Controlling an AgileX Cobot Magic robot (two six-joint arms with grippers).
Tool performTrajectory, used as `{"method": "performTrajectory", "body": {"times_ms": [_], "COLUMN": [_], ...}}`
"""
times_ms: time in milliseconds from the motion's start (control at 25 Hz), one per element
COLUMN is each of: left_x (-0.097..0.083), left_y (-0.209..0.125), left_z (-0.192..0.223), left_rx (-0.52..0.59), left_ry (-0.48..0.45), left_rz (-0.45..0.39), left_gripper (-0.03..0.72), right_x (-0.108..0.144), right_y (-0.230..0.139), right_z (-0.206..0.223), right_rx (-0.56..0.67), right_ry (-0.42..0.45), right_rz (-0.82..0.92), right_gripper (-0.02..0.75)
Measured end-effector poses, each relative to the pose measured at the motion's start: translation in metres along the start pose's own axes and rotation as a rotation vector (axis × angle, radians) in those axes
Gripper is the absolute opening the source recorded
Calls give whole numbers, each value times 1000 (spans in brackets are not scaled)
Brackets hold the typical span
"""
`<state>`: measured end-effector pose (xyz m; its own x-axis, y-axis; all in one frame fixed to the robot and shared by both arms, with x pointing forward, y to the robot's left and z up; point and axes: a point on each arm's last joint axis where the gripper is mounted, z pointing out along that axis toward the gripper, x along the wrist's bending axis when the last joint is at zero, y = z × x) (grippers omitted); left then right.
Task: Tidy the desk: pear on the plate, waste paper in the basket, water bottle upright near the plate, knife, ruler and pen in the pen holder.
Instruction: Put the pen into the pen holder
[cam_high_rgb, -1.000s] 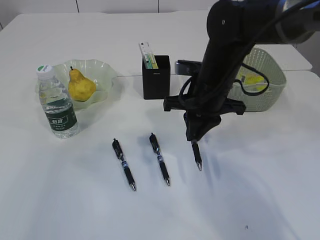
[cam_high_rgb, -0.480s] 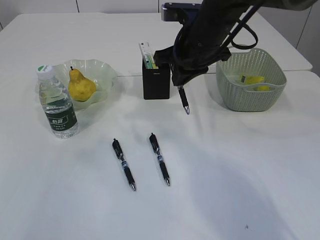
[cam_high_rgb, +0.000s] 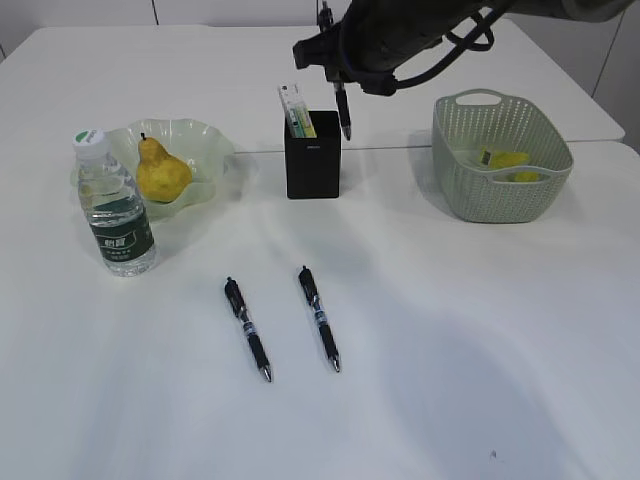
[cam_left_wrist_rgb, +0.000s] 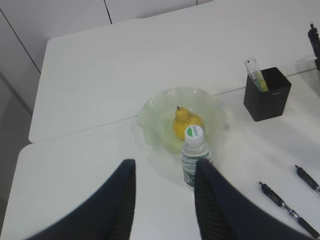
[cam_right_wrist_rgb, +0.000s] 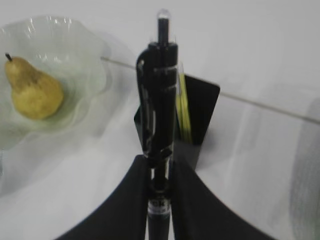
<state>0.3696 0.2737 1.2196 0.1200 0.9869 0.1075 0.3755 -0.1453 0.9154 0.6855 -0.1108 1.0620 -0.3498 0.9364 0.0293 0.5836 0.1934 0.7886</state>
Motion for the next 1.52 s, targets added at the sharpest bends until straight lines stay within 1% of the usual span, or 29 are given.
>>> {"method": "performTrajectory", "body": {"times_ms": [200, 360, 560, 800, 960, 1120, 1280, 1520], "left_x": [0, 0, 0, 0, 0, 0, 0, -2], "left_y": [0, 1, 1, 1, 1, 1, 1, 1], "left_z": [0, 0, 0, 0, 0, 0, 0, 5], "left_rx": [-4, -6, -6, -8, -8, -8, -8, 7], "left_ry": [-1, -2, -2, -2, -2, -2, -2, -2], "left_rz": [0, 0, 0, 0, 0, 0, 0, 5], "left_gripper": [274, 274, 274, 274, 274, 274, 274, 274], "right_x": [0, -3, -8, -9, -10, -17, -29, -32], "right_y": [18, 23, 13, 7, 0, -2, -1, -5], "right_z": [-2, 5, 29, 48, 61, 66, 69, 86], "right_rx": [-198, -294, -327, -408, -416, -443, -480, -487], "right_ry": [-9, -8, -10, 1, 3, -4, -20, -23], "right_rz": [-57, -67, -67, -70, -70, -67, -59, -57], "right_gripper": [110, 110, 110, 110, 110, 110, 110, 110]}}
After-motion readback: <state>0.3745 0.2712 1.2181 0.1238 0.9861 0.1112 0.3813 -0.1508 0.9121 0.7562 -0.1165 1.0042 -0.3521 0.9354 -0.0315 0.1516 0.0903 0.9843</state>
